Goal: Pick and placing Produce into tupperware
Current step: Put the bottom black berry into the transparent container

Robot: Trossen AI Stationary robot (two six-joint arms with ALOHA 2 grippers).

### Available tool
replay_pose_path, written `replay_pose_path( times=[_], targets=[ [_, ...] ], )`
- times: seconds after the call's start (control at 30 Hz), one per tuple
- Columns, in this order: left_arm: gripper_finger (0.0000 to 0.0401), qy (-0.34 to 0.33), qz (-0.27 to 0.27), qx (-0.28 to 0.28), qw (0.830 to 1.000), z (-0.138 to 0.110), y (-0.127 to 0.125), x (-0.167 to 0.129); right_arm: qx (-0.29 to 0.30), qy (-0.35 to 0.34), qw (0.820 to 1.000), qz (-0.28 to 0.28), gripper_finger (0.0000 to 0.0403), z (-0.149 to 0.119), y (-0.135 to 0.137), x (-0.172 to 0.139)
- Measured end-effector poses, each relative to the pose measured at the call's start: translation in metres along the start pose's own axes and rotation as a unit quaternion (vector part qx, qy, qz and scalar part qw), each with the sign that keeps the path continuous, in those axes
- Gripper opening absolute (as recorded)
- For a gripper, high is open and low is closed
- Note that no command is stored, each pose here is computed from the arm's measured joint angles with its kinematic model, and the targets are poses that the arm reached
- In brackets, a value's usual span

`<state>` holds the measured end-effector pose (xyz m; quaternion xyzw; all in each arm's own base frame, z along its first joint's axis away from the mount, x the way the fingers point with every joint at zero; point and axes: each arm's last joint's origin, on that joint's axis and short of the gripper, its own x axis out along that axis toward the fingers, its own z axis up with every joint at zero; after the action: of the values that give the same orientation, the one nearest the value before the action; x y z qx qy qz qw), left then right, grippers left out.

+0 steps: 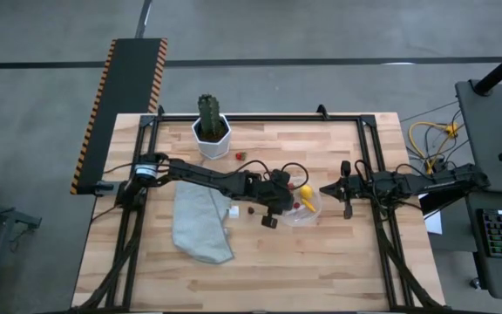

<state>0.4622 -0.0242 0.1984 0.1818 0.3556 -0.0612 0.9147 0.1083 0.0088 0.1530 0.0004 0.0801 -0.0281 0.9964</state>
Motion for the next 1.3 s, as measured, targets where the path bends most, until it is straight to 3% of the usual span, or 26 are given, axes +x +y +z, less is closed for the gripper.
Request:
replay_pose_path(
  times=[0.23,0.6,0.97,1.3],
  targets=[
    [0.0093,0.007,0.009,0.003,1.0,0.003,-0.001,-0.008,0.0,0.0,1.0,0.0,0.0009,0.0,0.0,0.0],
    [0.0093,0.04,0.0,0.013,0.999,0.017,-0.01,-0.07,0.0,0.002,1.0,0.0,0.0009,0.0,0.0,0.0],
    [0.0093,0.174,-0.052,0.024,0.983,-0.027,-0.027,-0.069,0.003,0.003,1.0,0.0,0.0009,0.0,0.0,0.0],
    [0.0093,0.196,-0.067,0.067,0.976,-0.045,-0.034,-0.063,0.003,0.003,1.0,0.0,0.0009,0.0,0.0,0.0]
  ],
)
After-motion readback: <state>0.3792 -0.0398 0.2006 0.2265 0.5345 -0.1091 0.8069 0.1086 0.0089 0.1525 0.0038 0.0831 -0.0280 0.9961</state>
